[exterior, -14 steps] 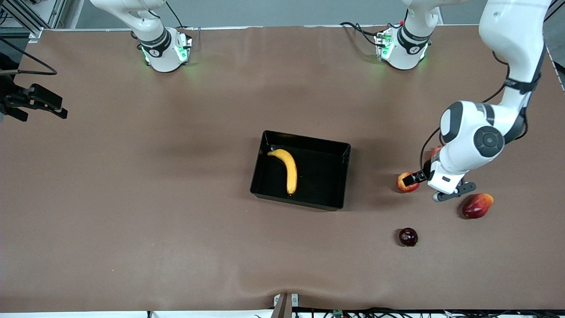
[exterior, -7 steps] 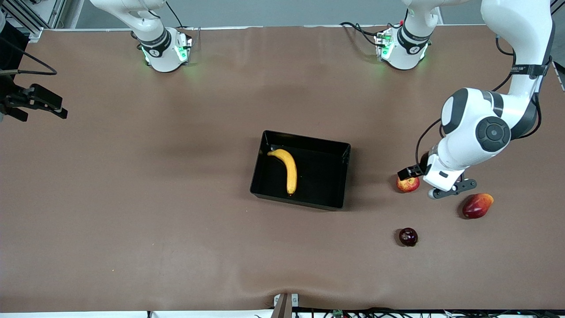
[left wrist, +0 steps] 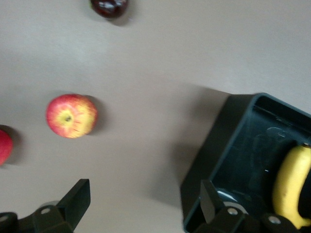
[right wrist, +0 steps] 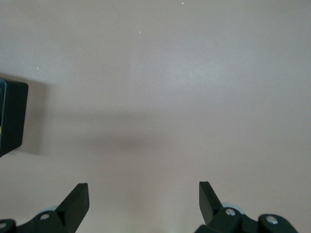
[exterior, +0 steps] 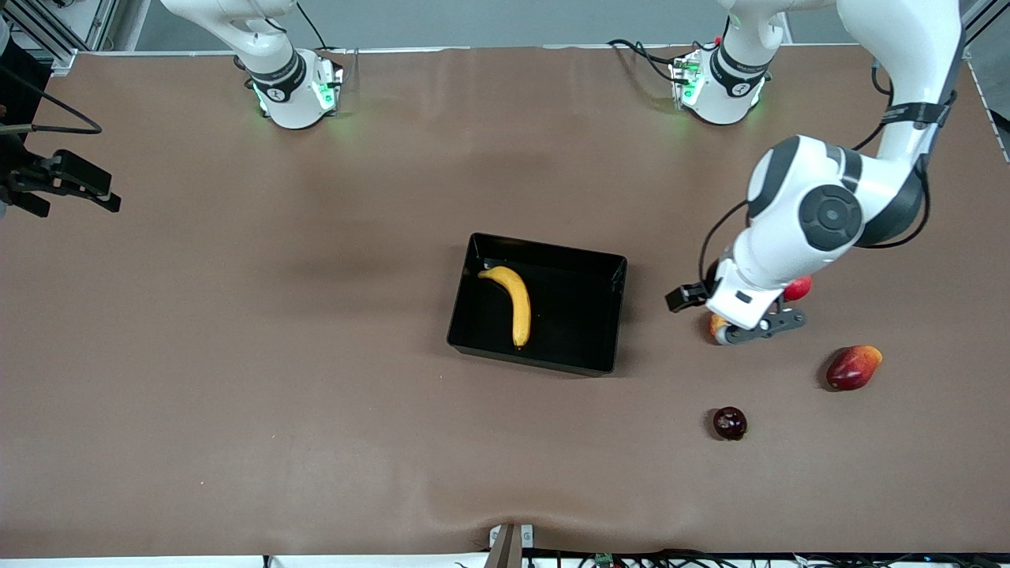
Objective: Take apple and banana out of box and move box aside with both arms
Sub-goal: 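Move the left gripper back into the box toward the yellow banana, then close the left gripper around the yellow banana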
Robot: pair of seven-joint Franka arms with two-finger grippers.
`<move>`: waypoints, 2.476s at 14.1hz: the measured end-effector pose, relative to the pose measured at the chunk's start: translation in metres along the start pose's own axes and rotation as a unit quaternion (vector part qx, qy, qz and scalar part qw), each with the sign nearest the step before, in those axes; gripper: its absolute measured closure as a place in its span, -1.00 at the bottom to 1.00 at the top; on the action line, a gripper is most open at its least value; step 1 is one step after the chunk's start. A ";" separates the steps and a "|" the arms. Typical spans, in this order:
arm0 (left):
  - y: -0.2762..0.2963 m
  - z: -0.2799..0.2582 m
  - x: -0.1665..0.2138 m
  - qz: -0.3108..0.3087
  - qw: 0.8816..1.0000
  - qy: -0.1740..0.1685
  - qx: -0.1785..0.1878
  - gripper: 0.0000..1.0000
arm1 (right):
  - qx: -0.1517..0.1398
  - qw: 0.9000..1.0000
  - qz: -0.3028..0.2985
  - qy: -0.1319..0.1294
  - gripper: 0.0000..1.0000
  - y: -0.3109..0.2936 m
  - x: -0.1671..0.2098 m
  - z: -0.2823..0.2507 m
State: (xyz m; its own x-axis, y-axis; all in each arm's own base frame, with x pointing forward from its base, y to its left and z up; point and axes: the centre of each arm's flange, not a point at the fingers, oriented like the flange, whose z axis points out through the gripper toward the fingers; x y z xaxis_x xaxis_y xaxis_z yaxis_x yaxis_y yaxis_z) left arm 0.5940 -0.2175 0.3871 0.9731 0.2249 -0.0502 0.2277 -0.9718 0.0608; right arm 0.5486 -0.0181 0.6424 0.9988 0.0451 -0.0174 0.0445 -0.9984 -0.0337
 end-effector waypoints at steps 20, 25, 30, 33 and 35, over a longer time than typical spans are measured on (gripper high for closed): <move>0.224 0.106 -0.078 0.096 0.994 0.024 -0.035 -1.00 | 0.000 1.000 -0.001 -0.009 -1.00 0.000 0.006 0.010; 0.240 0.158 -0.094 0.128 0.991 0.046 -0.021 -1.00 | 0.001 1.000 -0.002 -0.012 -1.00 -0.002 0.009 0.014; 0.249 0.197 -0.106 0.139 0.989 0.050 -0.025 -1.00 | 0.001 1.000 -0.008 -0.014 -1.00 -0.008 0.010 0.016; 0.255 0.214 -0.116 0.147 0.987 0.059 -0.017 -1.00 | 0.001 1.000 -0.010 -0.014 -1.00 -0.010 0.011 0.017; 0.258 0.225 -0.123 0.151 0.987 0.059 -0.018 -1.00 | 0.001 1.000 -0.011 -0.015 -1.00 -0.011 0.011 0.017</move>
State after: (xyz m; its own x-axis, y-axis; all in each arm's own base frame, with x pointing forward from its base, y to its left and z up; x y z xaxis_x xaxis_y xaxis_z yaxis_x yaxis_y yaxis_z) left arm 0.5254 -0.5115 0.1851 0.9935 -0.0660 0.0928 -0.0745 -0.9930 0.0911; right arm 0.5587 -0.0062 0.6252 0.9967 0.0677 -0.0458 0.0661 -0.9972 -0.0355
